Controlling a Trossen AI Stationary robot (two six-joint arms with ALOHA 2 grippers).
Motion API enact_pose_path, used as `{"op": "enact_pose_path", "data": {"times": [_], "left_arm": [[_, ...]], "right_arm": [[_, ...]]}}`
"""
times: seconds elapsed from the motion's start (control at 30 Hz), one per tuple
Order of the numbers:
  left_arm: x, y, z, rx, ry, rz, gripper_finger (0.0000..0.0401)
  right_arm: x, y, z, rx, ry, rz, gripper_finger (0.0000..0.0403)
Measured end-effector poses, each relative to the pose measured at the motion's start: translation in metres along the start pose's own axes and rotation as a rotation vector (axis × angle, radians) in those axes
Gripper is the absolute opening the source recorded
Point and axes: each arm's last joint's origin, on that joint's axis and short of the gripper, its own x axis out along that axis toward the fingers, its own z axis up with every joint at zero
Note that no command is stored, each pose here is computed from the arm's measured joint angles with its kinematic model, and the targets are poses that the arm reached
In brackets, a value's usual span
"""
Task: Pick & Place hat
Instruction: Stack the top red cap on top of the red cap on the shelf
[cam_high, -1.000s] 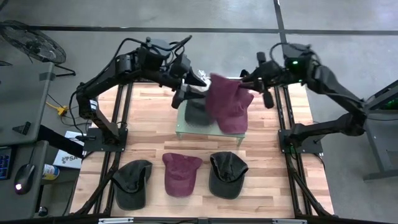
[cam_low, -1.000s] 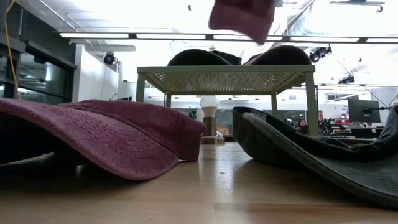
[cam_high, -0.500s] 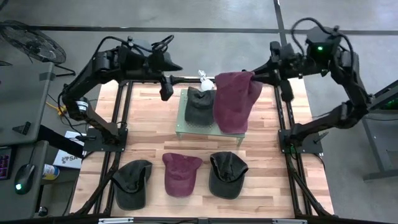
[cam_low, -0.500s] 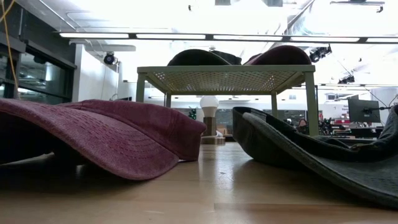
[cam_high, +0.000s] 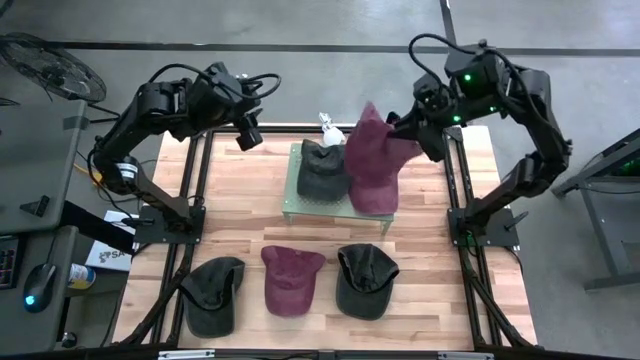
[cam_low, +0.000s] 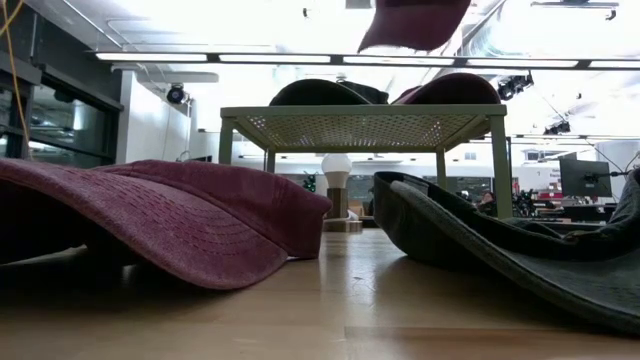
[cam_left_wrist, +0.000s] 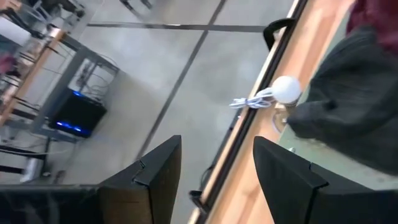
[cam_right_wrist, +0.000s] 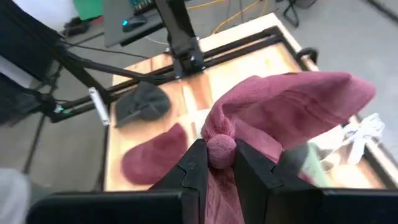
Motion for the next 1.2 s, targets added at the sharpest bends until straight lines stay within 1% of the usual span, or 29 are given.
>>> {"op": "enact_pose_path", "data": {"times": [0.07,0.2,0.3,0.4,0.67,0.8,1.0,1.2], "left_arm": [[0.001,0.003,-0.001,0.010,0.007,0.015,0.0193],[0.003,0.010,-0.004,-0.004,0.021,0.018,0.0193],[0.006,0.015,-0.005,-0.019,0.032,0.011,0.0193],[0.009,0.019,-0.007,-0.033,0.040,0.000,0.0193],[0.013,0.025,-0.009,-0.060,0.046,-0.042,0.0193],[0.013,0.025,-0.009,-0.060,0.045,-0.042,0.0193],[0.013,0.024,-0.009,-0.062,0.043,-0.047,0.0193],[0.013,0.023,-0.008,-0.068,0.035,-0.083,0.0193]], "right_arm": [[-0.002,0.003,-0.003,0.035,0.023,0.009,0.0048],[0.000,0.011,-0.007,0.057,0.057,0.055,0.0048],[0.002,0.012,-0.012,0.072,0.125,0.083,0.0048],[0.008,0.010,-0.015,0.075,0.186,0.083,0.0048],[0.024,0.006,-0.016,0.061,0.241,0.098,0.0048],[0.024,0.006,-0.016,0.059,0.244,0.107,0.0048],[0.024,0.007,-0.017,0.019,0.247,0.144,0.0048],[0.024,0.008,-0.017,-0.083,0.241,0.186,0.0048]]}}
